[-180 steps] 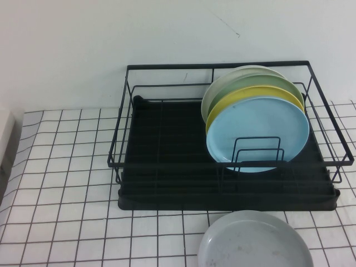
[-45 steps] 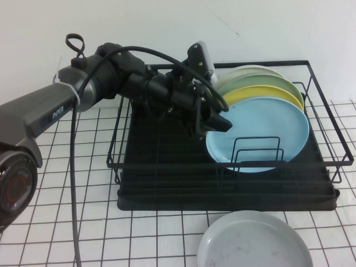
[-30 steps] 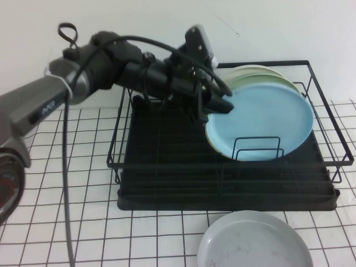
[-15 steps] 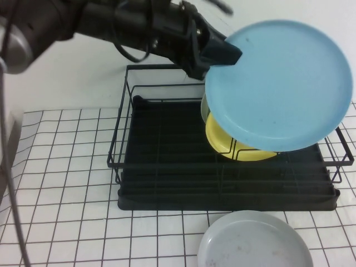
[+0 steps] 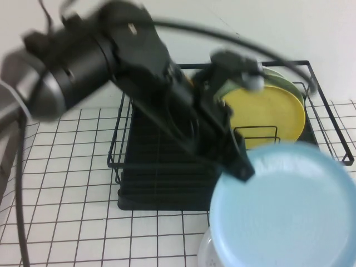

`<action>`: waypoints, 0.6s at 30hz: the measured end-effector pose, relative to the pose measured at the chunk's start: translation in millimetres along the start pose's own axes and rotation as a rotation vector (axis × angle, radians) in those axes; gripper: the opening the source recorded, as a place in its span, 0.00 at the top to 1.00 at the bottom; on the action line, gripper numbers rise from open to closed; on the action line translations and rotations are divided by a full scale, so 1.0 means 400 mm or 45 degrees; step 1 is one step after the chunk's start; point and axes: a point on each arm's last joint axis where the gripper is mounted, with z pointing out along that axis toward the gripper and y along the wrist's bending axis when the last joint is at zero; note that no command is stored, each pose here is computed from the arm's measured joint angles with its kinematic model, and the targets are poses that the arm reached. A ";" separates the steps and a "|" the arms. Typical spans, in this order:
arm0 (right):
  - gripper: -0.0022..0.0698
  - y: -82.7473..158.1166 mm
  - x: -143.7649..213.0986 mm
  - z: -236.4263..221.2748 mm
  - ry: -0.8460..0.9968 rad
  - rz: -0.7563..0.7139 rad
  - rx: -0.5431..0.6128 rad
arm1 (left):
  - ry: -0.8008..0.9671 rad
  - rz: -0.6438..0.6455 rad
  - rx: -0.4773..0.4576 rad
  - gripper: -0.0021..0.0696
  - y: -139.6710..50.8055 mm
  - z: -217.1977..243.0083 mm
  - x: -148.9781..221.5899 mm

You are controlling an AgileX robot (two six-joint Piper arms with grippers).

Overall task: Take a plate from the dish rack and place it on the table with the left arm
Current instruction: Place the plate from the table

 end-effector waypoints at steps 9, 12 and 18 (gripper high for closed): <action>0.97 0.000 0.000 0.000 0.000 0.000 0.000 | 0.053 -0.140 -0.085 0.89 0.051 0.147 0.089; 0.97 0.000 0.000 0.000 0.000 0.000 0.000 | 0.084 -0.169 -0.089 0.89 0.073 0.181 0.099; 0.97 0.000 0.000 0.000 0.000 0.000 0.000 | 0.163 -0.203 -0.105 0.89 0.112 0.239 0.121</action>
